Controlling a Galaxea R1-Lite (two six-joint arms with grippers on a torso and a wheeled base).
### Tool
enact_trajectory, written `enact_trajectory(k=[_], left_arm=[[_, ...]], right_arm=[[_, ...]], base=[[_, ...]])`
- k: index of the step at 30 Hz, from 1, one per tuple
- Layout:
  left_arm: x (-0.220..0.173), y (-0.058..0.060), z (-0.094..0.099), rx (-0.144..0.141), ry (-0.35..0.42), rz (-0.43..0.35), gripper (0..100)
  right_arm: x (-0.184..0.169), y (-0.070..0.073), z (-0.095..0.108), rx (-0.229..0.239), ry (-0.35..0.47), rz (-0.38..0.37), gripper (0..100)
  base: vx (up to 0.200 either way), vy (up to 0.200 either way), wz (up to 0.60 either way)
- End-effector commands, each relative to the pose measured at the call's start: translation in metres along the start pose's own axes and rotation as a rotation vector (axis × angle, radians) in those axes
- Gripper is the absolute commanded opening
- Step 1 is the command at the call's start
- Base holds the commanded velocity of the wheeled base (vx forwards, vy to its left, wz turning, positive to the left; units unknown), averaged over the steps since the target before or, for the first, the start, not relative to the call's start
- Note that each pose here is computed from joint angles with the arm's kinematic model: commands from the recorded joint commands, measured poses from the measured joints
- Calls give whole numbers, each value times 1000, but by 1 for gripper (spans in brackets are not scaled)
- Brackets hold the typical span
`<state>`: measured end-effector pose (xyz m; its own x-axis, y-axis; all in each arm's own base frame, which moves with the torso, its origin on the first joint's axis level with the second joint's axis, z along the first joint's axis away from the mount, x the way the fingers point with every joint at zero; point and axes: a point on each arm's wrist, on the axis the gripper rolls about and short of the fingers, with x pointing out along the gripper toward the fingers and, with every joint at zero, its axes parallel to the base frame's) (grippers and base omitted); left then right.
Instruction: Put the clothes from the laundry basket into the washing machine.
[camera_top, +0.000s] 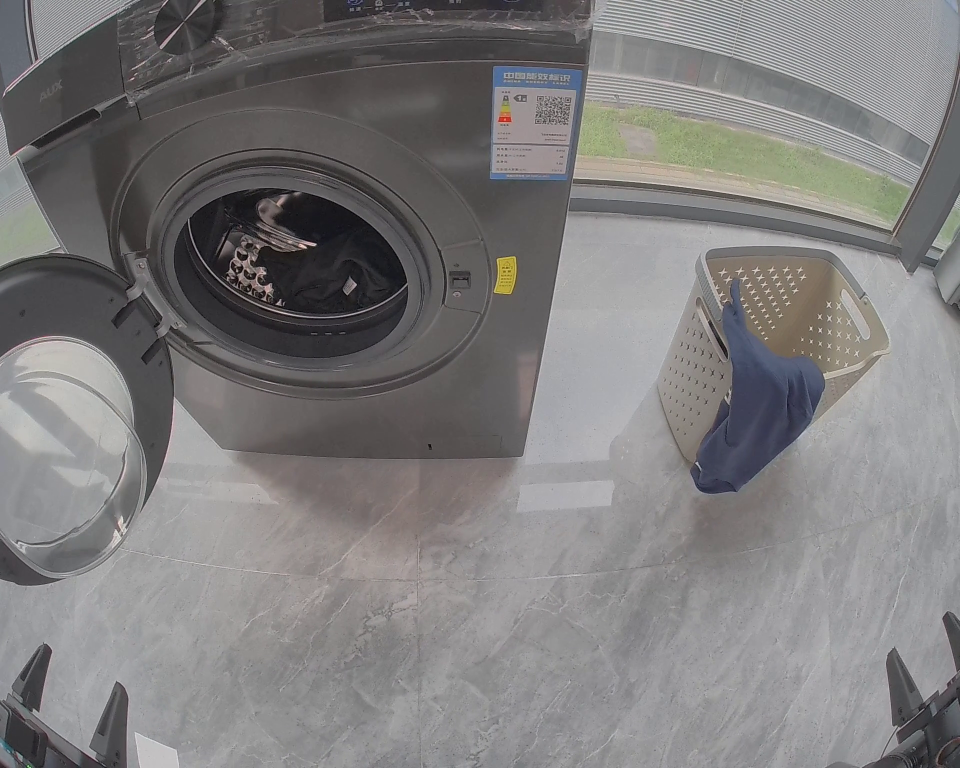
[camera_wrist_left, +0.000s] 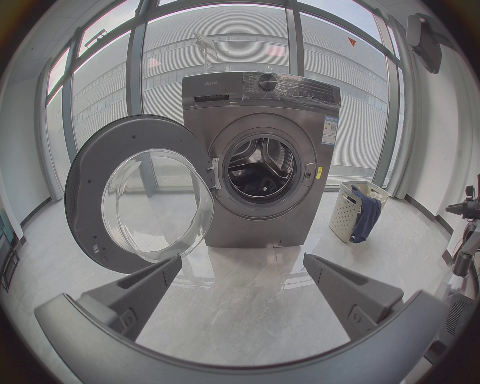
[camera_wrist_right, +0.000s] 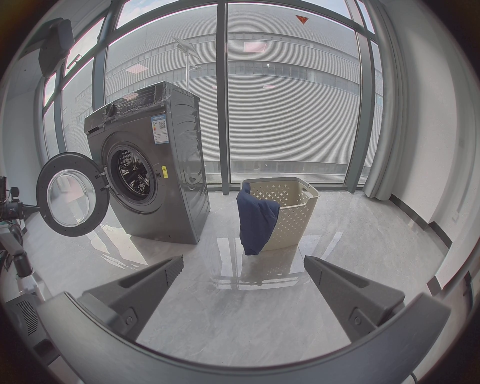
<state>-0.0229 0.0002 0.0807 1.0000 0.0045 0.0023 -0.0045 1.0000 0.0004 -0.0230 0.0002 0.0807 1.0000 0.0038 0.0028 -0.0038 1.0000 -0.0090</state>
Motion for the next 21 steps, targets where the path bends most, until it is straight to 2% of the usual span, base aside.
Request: enact_trajectory(k=[1,9,18,21], left_arm=[[0,0,-5,0,2,0,100],[0,0,-5,3,1,-3,100],[0,0,-5,1,2,-3,100],[0,0,-5,0,2,3,100]], right_arm=[[1,0,-5,0,13,1,100],[1,0,-5,0,13,1,100],[1,0,-5,0,13,1,100],[1,0,-5,0,12,1,100]], base=[[0,-200,0],[0,-200,0],[0,0,0],[0,-200,0]])
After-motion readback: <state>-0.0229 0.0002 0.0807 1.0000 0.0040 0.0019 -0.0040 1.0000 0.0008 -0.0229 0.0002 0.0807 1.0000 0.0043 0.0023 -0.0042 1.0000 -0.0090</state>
